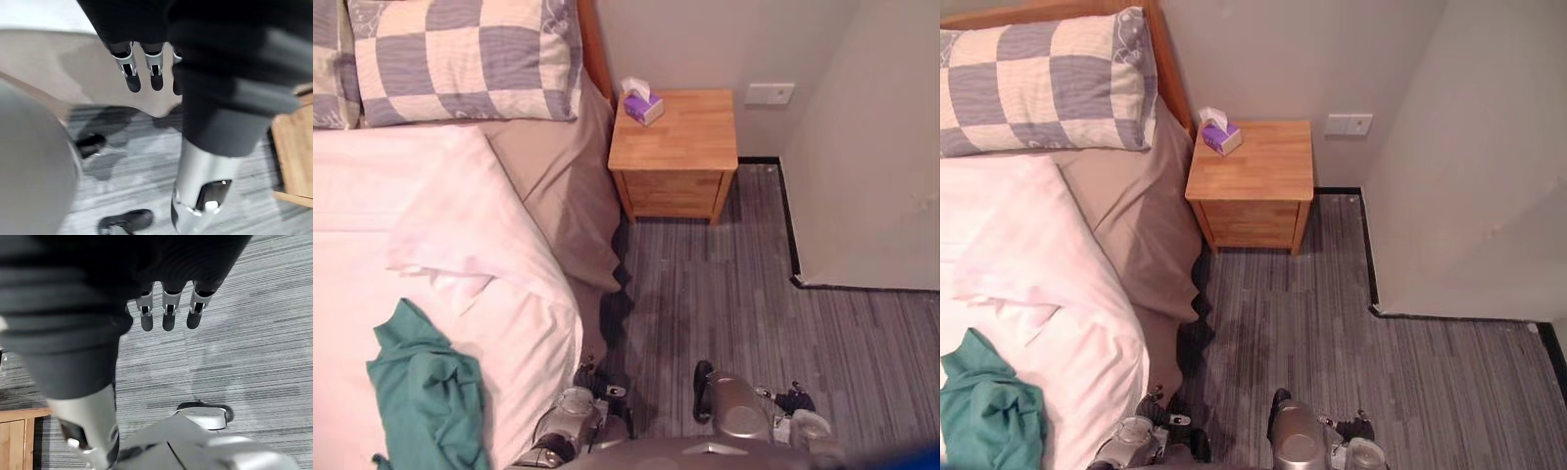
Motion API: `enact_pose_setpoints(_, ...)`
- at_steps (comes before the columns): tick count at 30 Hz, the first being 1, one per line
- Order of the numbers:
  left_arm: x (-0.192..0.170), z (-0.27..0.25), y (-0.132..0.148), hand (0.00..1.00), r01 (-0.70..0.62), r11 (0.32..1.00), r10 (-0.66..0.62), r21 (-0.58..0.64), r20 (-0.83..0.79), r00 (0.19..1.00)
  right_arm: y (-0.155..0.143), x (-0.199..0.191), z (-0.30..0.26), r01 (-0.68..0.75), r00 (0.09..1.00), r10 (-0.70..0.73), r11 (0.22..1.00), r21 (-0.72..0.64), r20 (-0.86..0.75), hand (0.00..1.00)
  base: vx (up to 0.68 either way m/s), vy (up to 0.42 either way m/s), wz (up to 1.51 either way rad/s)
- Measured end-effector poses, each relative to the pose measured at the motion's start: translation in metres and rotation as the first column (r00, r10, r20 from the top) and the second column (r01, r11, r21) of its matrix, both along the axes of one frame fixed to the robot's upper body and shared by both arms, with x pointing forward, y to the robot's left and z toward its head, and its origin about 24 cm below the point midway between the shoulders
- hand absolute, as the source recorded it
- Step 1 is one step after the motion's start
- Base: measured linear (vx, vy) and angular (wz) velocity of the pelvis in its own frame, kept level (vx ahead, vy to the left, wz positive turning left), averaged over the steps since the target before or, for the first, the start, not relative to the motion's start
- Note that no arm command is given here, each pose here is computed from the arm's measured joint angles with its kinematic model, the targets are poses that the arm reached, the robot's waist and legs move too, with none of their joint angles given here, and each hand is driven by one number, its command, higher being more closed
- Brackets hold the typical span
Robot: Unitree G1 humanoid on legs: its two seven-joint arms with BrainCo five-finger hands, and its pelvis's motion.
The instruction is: Tidy the bed and pick cloth on bed and put in laundry
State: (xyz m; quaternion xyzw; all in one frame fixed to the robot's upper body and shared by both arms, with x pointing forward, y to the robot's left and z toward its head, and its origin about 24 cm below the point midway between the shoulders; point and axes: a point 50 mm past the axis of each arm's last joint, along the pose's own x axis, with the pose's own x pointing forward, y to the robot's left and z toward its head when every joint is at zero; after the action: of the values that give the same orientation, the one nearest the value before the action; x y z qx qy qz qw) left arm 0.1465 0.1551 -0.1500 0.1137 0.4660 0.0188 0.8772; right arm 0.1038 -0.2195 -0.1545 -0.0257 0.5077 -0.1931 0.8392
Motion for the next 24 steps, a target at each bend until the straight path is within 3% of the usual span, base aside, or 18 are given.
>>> enact_pose_setpoints(7,-0.001,0.003,0.006,0.00,-0.093,0.995,0.094,-0.034,0.046,0.994,0.003,-0.008,-0.004,-0.055,0.997,0.054,0.998,-0.012,-0.052,0.00,0.10,0.017,0.66)
enact_pose_setpoints(12,-0.005,0.003,0.007,0.00,-0.115,0.992,0.117,-0.045,0.046,0.992,-0.004,-0.009,-0.004,-0.111,0.990,0.106,0.993,-0.048,-0.088,0.00,-0.13,0.289,1.09)
enact_pose_setpoints(16,-0.001,0.005,-0.018,0.00,-0.114,0.983,0.124,-0.145,0.066,0.990,0.007,-0.004,-0.005,-0.164,0.983,0.160,0.986,-0.040,-0.092,0.00,0.10,0.209,1.04)
enact_pose_setpoints(21,-0.007,0.001,-0.029,0.00,0.005,0.979,-0.003,-0.204,0.012,1.000,0.007,-0.001,-0.003,-0.181,0.981,0.177,0.982,-0.046,-0.084,0.00,0.03,0.191,1.01)
enact_pose_setpoints(24,-0.006,0.001,-0.030,0.00,0.017,0.980,-0.015,-0.200,0.012,1.000,0.007,0.003,-0.001,-0.214,0.975,0.210,0.975,-0.060,-0.067,0.00,-0.15,0.124,1.00)
